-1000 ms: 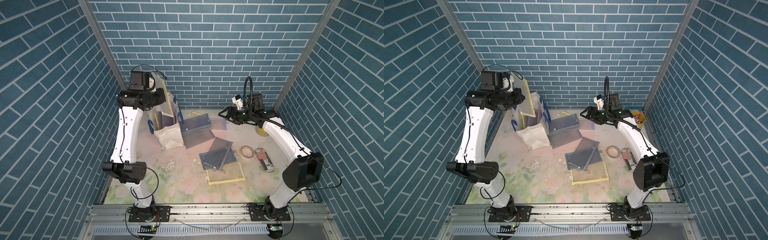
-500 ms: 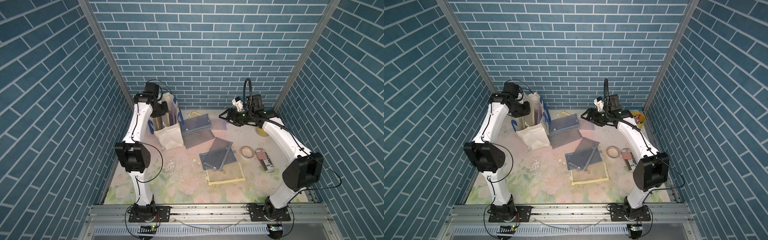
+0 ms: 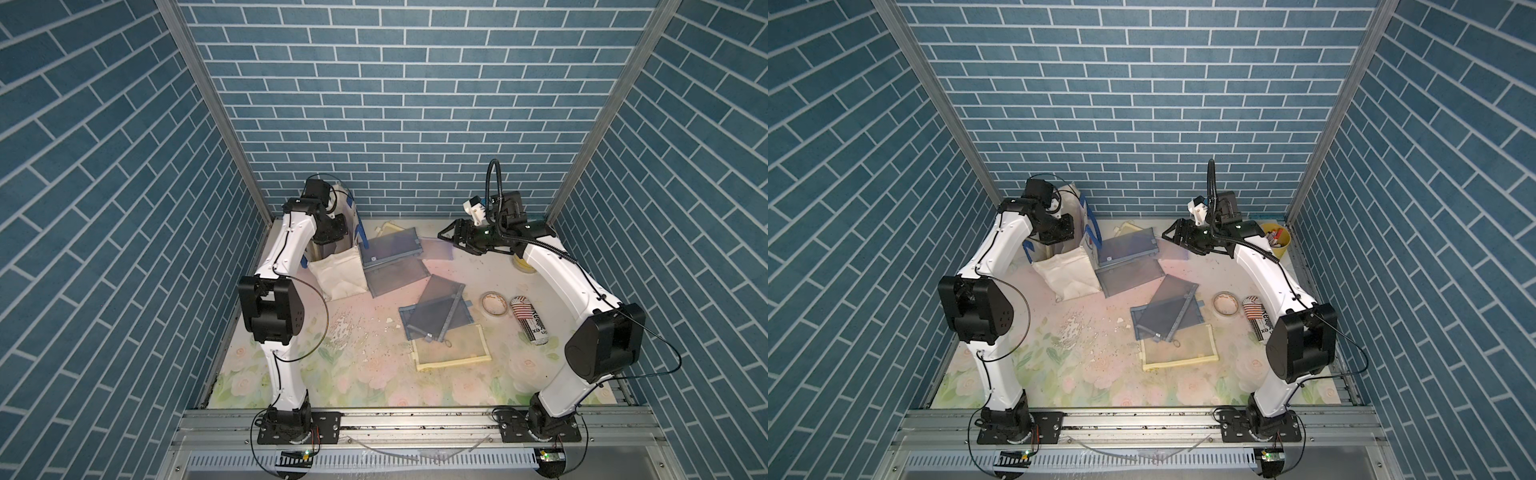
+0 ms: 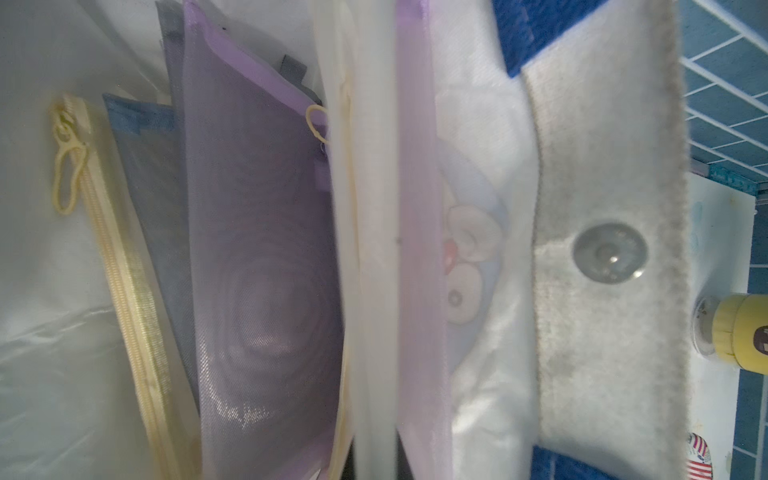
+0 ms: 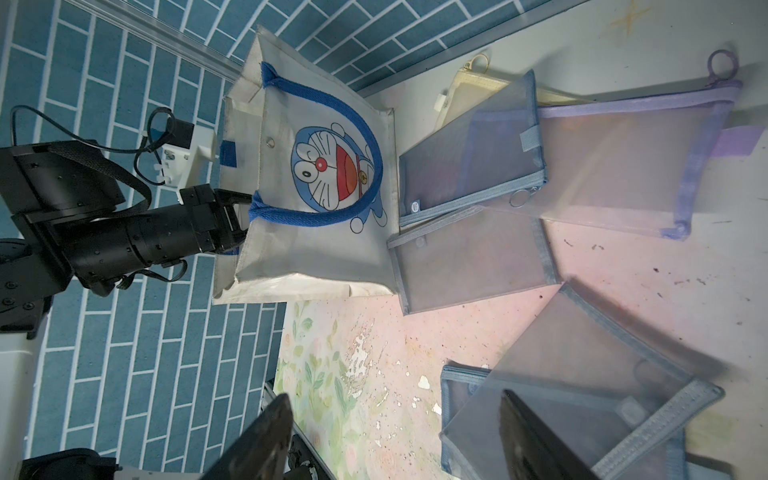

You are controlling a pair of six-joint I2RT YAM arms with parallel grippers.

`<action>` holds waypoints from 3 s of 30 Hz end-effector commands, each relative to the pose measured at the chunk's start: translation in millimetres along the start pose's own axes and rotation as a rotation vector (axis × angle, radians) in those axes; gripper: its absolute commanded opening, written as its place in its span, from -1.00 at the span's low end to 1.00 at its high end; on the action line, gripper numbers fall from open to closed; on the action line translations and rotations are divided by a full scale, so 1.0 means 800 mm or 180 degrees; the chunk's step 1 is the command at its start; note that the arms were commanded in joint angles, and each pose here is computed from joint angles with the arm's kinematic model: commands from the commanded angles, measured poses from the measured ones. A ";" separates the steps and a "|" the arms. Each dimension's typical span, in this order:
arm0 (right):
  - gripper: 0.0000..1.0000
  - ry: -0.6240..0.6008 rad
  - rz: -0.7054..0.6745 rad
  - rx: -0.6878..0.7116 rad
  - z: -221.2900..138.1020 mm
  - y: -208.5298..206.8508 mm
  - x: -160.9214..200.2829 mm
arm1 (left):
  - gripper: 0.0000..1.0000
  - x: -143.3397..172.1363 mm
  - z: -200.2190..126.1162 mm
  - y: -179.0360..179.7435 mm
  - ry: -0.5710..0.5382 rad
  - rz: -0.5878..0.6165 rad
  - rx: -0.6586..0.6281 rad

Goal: Put the pencil pouch into the canvas bag
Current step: Place the pencil pouch in the canvas bag, then pick up the pencil pouch.

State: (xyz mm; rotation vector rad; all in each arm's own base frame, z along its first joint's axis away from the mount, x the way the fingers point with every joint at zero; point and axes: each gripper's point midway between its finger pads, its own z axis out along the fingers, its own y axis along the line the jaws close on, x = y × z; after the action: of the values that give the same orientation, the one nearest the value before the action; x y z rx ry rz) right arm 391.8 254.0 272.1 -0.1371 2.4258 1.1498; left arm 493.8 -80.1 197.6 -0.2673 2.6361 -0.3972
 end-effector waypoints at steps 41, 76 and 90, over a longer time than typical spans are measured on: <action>0.31 0.0575 0.1403 0.0694 0.090 -0.218 0.184 | 0.73 0.288 0.088 -0.223 0.1113 0.0865 0.0984; -1.00 -0.0207 0.0401 -0.1339 0.026 -0.010 0.047 | 0.35 0.198 -0.020 -0.272 0.0327 0.0653 0.1902; -1.00 -0.0316 -0.0086 -0.2387 -0.045 0.142 -0.030 | 0.43 0.126 -0.151 -0.285 -0.0370 0.0864 0.2388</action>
State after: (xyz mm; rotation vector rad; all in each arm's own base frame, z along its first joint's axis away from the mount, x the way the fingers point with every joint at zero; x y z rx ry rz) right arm 382.0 286.0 359.6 -0.2417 1.8237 1.8507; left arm 379.3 -289.1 315.5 0.2552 2.2302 -1.1360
